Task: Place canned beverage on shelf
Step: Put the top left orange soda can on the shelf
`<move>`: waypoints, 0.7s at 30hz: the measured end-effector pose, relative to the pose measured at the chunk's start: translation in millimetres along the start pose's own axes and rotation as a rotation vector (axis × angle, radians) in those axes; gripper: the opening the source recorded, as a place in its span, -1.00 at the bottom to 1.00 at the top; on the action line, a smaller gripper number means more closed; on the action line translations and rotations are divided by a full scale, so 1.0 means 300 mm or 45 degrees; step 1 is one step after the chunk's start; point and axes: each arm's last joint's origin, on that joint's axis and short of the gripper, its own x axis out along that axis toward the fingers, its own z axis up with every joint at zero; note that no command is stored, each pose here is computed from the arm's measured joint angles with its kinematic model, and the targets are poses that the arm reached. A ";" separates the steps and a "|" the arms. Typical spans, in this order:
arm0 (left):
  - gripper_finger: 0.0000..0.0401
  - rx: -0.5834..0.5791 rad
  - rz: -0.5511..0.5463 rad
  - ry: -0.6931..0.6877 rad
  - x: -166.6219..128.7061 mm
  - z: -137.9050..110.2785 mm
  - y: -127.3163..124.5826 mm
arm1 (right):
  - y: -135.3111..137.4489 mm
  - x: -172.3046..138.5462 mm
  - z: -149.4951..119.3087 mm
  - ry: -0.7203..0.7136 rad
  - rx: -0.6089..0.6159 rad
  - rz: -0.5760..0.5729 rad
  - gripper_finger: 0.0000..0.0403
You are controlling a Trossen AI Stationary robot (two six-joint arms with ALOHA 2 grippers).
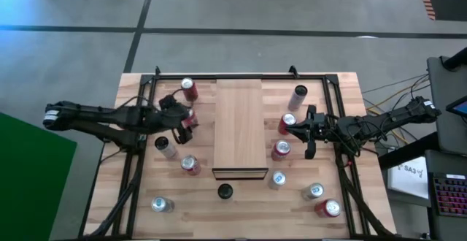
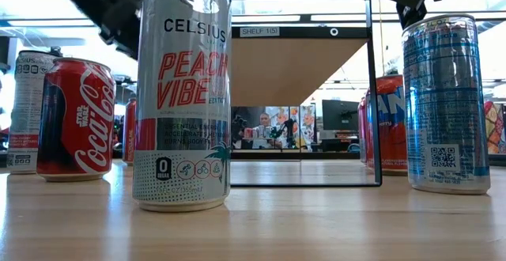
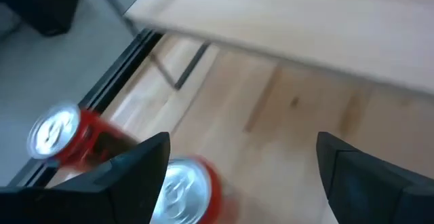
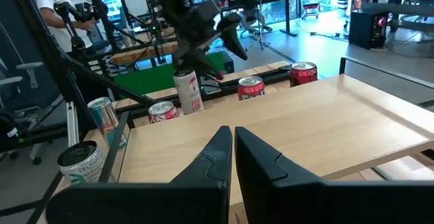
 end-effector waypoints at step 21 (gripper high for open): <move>0.65 -0.138 0.096 -0.098 0.101 -0.165 0.068 | -0.001 0.000 -0.003 0.011 -0.062 -0.003 -0.95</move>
